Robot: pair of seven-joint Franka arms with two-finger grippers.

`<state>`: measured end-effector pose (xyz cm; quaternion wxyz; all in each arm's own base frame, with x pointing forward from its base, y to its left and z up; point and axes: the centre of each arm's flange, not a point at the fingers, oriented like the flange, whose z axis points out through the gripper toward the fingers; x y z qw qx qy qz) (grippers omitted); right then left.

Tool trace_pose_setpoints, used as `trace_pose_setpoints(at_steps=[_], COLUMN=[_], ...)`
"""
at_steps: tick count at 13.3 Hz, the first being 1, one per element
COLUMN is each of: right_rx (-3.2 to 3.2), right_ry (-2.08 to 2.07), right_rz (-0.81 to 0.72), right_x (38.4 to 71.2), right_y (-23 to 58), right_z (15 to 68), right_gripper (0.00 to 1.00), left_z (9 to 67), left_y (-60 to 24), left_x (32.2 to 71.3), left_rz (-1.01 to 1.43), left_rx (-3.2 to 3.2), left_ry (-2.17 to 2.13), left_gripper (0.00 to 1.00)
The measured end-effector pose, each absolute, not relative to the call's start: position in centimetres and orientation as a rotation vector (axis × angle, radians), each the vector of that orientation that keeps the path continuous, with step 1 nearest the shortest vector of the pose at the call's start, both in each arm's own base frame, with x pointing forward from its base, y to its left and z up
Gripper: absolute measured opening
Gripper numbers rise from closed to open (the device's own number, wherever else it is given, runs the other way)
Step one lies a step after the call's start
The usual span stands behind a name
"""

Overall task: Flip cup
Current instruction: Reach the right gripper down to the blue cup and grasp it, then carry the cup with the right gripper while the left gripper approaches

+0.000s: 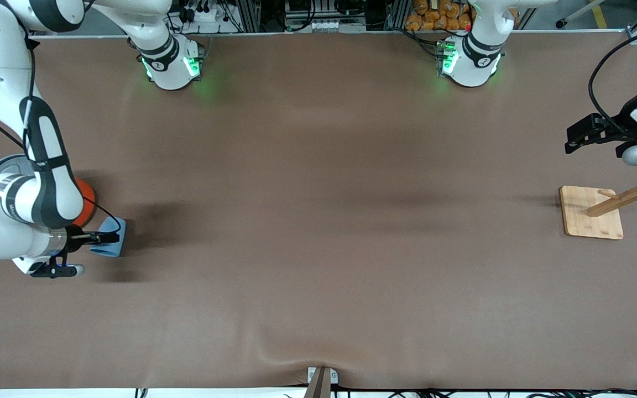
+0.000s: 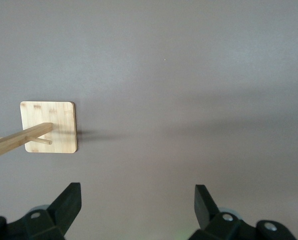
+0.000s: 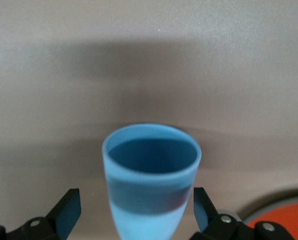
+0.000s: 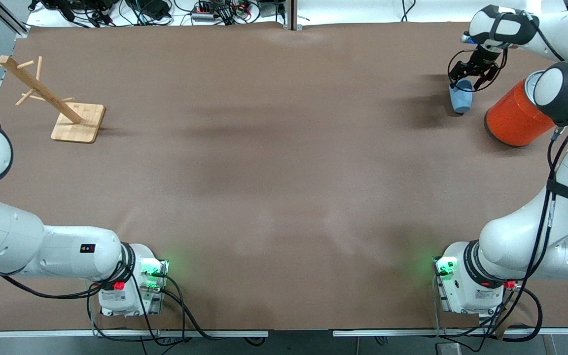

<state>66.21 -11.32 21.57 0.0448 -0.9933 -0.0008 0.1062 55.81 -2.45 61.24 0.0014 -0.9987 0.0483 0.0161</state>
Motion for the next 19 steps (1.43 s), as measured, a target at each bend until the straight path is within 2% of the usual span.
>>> trace_pose_setpoints(at_steps=[5, 6, 7, 10, 15, 19], right_rx=[-3.026, -3.017, -3.008, -2.939, -2.727, -2.519], right_ry=[-0.162, -0.224, -0.296, -0.588, -1.143, -1.503], right_rz=[0.299, 0.293, 0.282, 0.249, 0.094, 0.005], right_x=[66.3, 66.4, 66.5, 66.9, 68.9, 66.6], right_y=[-11.5, -11.6, -11.9, -9.9, 5.1, 20.6], right_z=[20.3, 20.4, 20.7, 20.7, 25.3, 27.4], right_gripper=[0.96, 0.85, 0.82, 0.82, 0.82, 0.82], left_z=[60.8, 60.8, 60.7, 60.7, 60.7, 60.5], left_y=[-2.4, -2.4, -2.4, -2.4, -2.5, -2.6], left_x=[56.0, 56.0, 56.1, 56.1, 56.1, 56.2], left_rz=[0.062, 0.064, 0.064, 0.065, 0.066, 0.072], left_rx=[-3.135, -3.135, -3.135, -3.135, -3.135, -3.134], left_ry=[0.151, 0.151, 0.151, 0.151, 0.152, 0.154], left_gripper=[1.00, 1.00, 1.00, 1.00, 1.00, 1.00])
